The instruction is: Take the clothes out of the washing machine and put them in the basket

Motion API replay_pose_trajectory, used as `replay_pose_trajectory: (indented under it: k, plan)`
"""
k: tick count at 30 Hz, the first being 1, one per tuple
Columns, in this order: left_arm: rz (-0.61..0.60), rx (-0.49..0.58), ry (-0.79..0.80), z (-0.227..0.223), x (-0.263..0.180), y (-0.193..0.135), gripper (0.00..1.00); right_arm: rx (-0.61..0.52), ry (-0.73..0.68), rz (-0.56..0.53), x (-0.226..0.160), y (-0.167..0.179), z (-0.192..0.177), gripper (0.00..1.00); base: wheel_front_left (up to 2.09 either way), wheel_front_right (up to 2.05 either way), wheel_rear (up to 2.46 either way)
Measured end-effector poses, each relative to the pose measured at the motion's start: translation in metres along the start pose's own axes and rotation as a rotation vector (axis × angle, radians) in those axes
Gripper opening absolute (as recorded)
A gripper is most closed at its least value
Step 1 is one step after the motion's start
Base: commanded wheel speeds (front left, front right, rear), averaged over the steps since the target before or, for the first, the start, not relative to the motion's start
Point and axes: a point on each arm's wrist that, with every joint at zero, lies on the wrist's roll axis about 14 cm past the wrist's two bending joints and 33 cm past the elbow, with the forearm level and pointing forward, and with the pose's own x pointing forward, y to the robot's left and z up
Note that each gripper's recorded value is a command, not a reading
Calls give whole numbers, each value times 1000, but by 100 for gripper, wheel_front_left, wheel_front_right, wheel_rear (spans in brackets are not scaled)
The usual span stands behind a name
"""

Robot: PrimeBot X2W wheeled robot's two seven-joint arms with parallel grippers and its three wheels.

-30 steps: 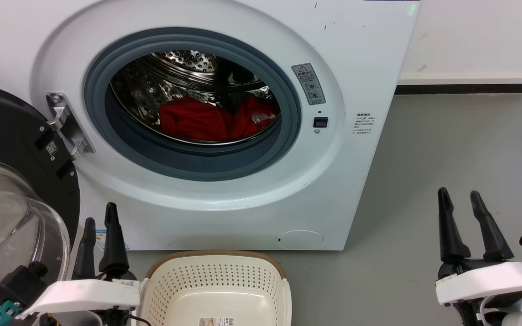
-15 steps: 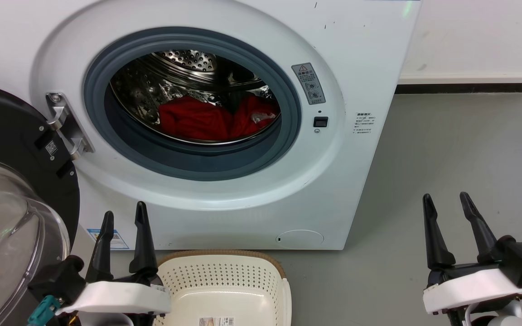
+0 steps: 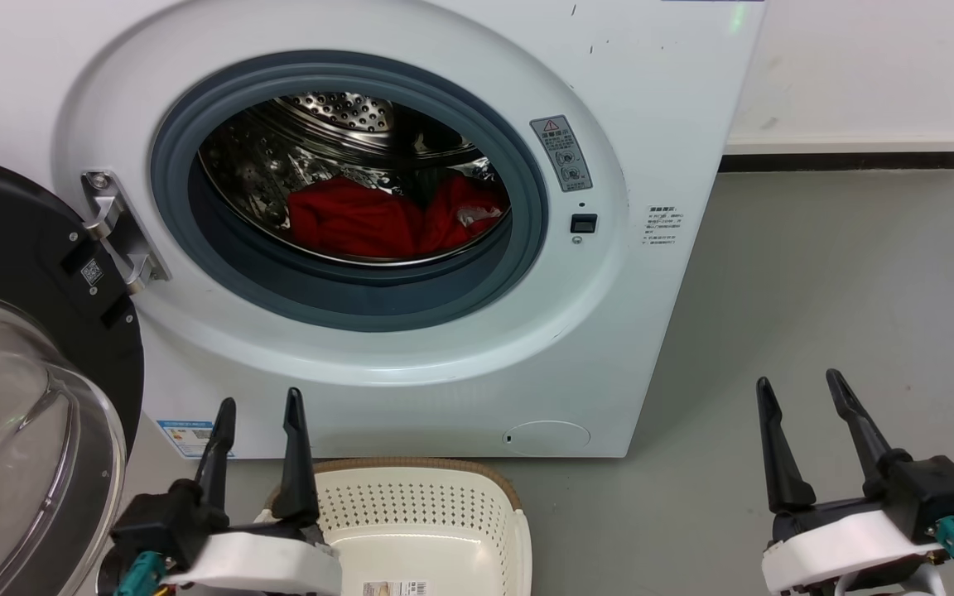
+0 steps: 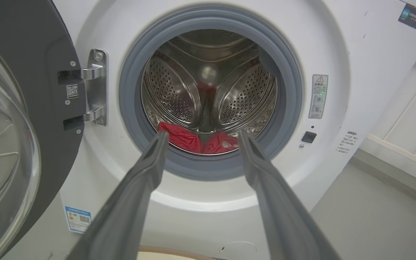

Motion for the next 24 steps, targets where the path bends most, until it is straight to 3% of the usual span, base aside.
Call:
replay_pose_trajectory:
  k: [10, 24]
  plan:
    - [-23, 126, 100, -35, -12, 0, 100, -19, 36, 7, -5, 2, -15, 100, 0, 0, 0]
    - [-89, 230, 93, -40, -14, -13, 100, -82, 70, 13, -12, 0, -28, 100, 0, 0, 0]
